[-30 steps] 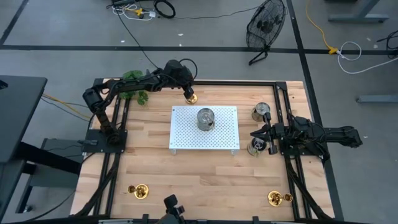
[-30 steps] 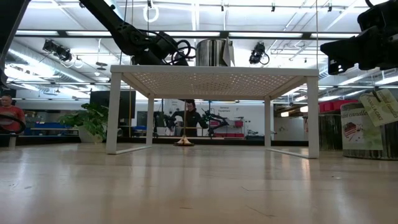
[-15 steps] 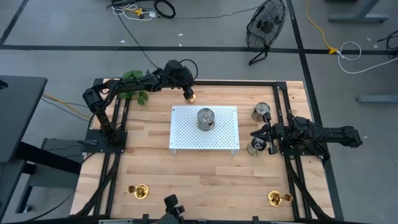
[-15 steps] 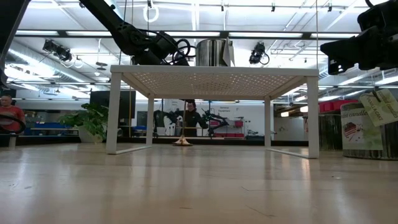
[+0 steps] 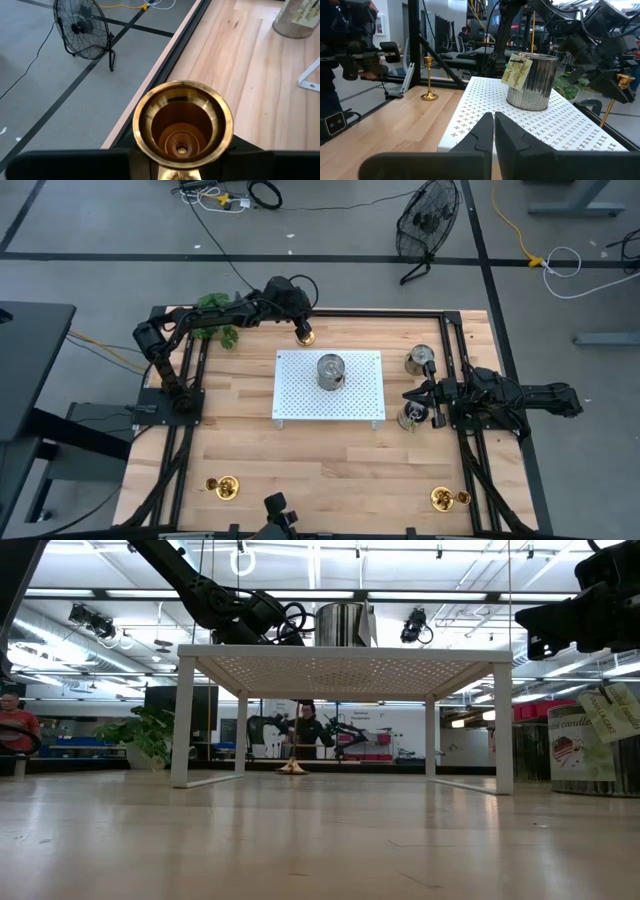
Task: Pick & Place candle stick holders
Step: Put the top center golden candle holder on the shelf
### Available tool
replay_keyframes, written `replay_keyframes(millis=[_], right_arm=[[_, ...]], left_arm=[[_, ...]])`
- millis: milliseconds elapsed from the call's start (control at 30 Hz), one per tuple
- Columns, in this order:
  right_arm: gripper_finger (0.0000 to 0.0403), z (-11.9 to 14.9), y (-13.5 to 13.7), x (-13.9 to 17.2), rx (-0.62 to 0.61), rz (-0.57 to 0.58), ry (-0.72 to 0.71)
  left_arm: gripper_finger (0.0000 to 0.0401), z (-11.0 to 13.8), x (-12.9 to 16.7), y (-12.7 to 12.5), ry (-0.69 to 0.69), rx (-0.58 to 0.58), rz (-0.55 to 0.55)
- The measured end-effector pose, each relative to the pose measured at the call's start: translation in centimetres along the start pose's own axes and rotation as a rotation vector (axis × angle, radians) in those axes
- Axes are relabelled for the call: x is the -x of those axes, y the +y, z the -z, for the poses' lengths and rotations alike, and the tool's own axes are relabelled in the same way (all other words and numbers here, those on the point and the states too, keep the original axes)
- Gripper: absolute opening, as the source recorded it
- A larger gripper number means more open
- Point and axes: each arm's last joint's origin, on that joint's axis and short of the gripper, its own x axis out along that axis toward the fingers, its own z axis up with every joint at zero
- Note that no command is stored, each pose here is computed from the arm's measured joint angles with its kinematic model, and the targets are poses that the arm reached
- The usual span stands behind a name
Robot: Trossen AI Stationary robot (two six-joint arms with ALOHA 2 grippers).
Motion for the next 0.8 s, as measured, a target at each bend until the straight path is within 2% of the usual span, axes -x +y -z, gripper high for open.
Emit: replay_keyframes(millis=[567, 800], right_arm=[[0.0021, 0.0, 0.0, 0.0, 0.000, 0.000, 0.000], [0.0021, 0.0, 0.0, 0.0, 0.000, 0.000, 0.000]], left_arm=[[0.0095, -0.3, 0.1, 0.1, -0.029, -0.003, -0.005], [0.0095, -1.4, 1.5, 0.3, -0.075, -0.008, -0.022]])
